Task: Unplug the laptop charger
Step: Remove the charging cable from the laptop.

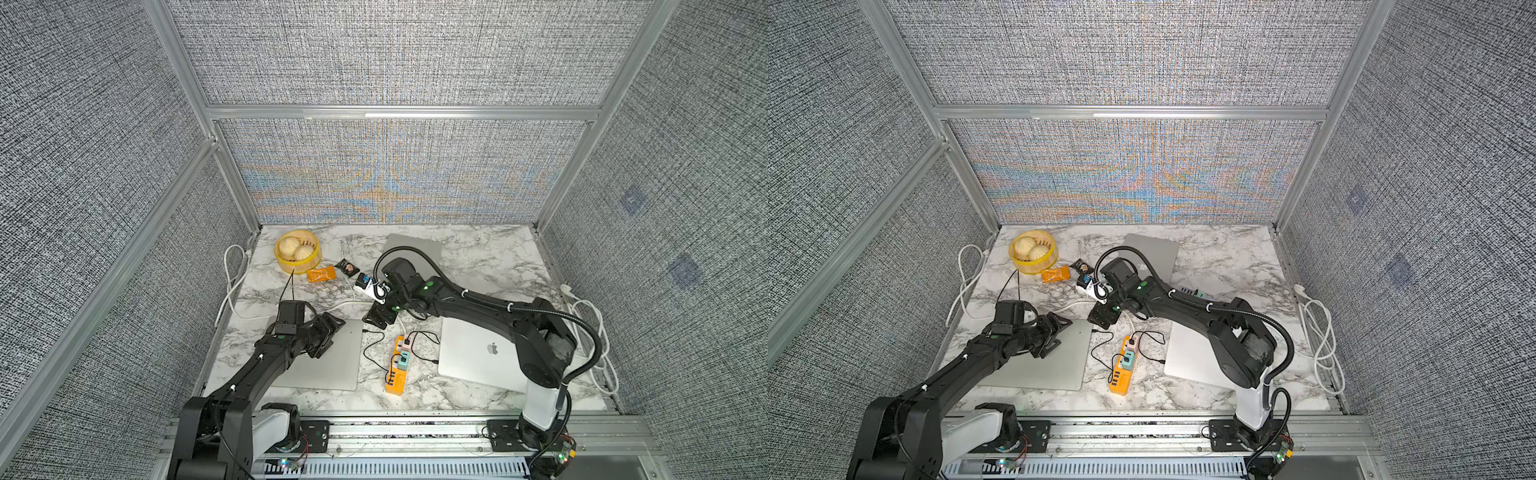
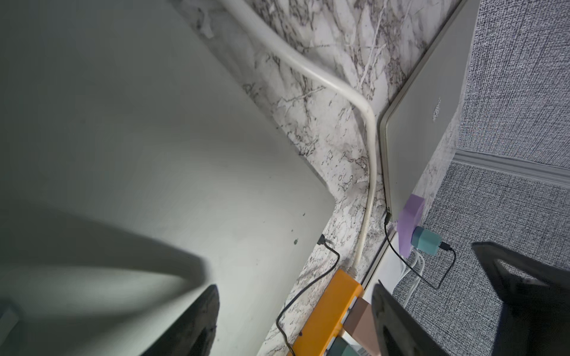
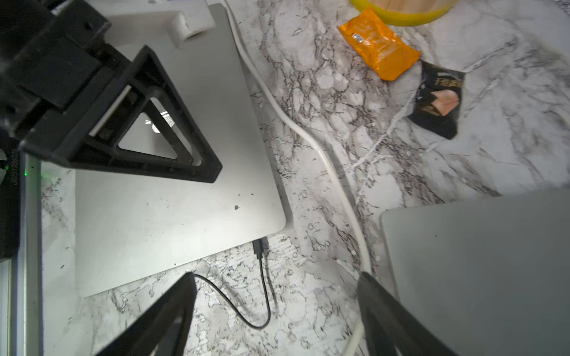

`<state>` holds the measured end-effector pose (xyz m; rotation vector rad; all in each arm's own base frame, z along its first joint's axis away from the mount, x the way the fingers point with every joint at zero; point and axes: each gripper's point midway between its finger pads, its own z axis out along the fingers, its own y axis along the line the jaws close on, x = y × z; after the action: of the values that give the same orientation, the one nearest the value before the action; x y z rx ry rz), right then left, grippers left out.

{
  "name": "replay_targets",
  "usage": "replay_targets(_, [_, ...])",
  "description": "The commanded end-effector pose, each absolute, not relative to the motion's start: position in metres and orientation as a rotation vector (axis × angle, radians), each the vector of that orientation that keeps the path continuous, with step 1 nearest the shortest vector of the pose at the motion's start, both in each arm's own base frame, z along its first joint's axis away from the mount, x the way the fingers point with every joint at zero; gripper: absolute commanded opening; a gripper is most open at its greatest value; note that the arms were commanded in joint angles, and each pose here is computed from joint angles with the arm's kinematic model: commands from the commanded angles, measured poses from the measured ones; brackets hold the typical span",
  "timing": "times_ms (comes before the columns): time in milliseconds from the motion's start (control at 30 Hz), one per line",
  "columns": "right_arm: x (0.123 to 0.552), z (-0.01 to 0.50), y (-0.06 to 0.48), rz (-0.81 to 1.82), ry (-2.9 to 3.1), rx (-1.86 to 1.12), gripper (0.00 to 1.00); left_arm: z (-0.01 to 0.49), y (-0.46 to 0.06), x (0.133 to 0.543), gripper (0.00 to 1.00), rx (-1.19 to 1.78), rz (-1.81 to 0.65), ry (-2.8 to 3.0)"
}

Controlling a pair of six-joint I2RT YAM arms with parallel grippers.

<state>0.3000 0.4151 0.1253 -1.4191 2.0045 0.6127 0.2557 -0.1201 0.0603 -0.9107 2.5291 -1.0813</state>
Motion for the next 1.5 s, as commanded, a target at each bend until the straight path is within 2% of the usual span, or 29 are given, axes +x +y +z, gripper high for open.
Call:
replay_targets(0, [0.296, 0.12, 0.429, 0.674, 1.935, -1.455, 0.76, 0.066, -0.126, 0.262, 0.77, -0.885, -1.147, 2.504])
replay_targets(267, [0.296, 0.083, 0.427, 0.6, 1.894, -1.539, 0.65, 0.053, -0.126, 0.259, 0.73, -0.922, -1.132, 2.543])
replay_targets(467, [0.3, 0.068, 0.427, 0.512, 1.884, -1.609, 0.55, 0.05, -0.117, 0.256, 0.68, -0.959, -1.052, 2.536])
replay_targets(667, [0.3, 0.064, 0.427, 0.462, 1.865, -1.67, 0.47, 0.047, -0.117, 0.253, 0.68, -0.963, -1.051, 2.551])
replay_targets(1467, [0.284, 0.037, 0.422, 0.377, 1.864, -1.798, 0.39, 0.037, -0.122, 0.252, 0.67, -0.973, -1.082, 2.581])
